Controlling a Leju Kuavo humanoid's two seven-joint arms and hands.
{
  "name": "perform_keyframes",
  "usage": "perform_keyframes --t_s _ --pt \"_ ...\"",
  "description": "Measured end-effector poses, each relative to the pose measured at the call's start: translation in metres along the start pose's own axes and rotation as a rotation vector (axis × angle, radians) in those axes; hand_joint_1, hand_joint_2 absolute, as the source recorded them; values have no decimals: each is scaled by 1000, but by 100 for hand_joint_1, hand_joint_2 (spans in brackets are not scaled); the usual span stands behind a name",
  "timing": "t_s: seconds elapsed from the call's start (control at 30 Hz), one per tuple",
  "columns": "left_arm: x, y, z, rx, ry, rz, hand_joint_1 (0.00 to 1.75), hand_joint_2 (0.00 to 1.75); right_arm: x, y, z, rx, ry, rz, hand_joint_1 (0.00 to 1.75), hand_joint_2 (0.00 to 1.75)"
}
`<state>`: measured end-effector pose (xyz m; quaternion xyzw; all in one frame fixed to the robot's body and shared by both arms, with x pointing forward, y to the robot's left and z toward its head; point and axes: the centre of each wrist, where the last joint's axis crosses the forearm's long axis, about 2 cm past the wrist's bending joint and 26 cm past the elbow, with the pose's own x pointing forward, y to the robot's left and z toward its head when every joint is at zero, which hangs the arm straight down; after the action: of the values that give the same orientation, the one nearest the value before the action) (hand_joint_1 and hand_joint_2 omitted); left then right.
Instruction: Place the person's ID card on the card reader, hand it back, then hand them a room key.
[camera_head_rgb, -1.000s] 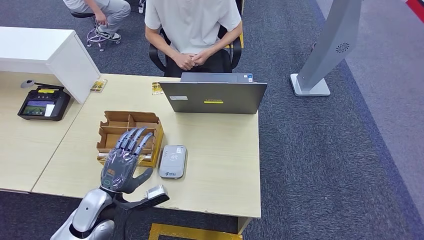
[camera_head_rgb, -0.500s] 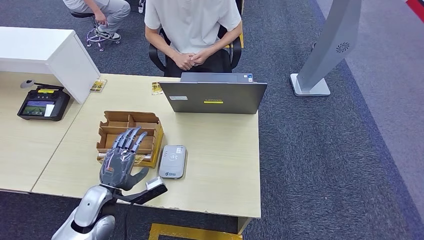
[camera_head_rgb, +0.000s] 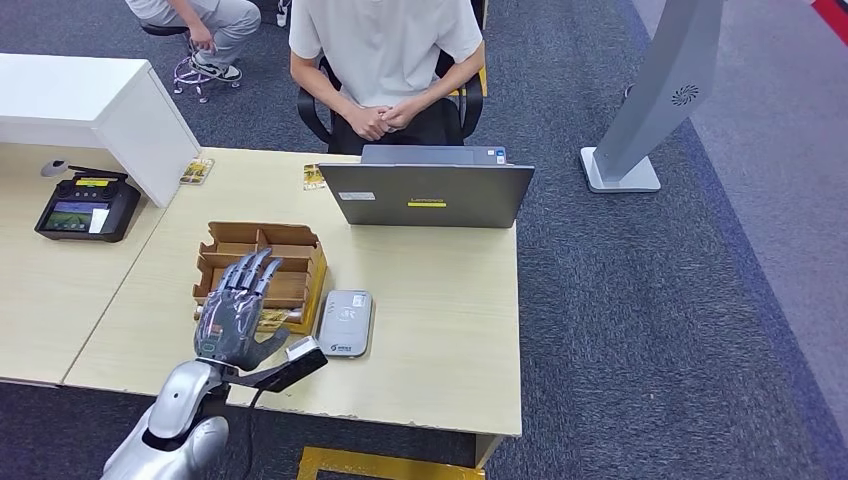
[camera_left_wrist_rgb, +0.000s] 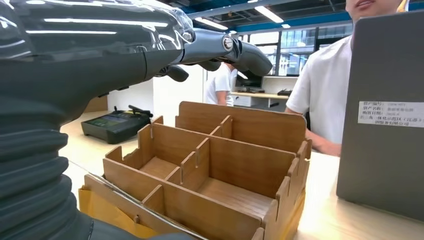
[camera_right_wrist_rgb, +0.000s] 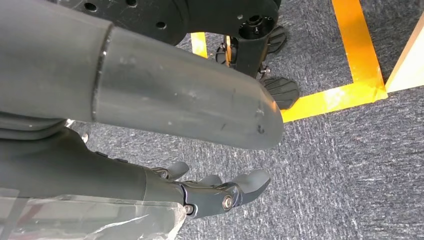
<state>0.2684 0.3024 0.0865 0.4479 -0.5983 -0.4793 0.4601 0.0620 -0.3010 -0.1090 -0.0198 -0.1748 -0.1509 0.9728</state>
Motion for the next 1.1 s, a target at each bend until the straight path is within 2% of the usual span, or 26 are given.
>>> perform_keyframes --t_s 0.5,1.1 --pt "-10 -10 -1 -41 44 3 0 175 3 1 -1 2 1 6 0 0" --pt "-13 -8 -8 -35 44 5 0 175 5 2 -1 6 2 14 0 0"
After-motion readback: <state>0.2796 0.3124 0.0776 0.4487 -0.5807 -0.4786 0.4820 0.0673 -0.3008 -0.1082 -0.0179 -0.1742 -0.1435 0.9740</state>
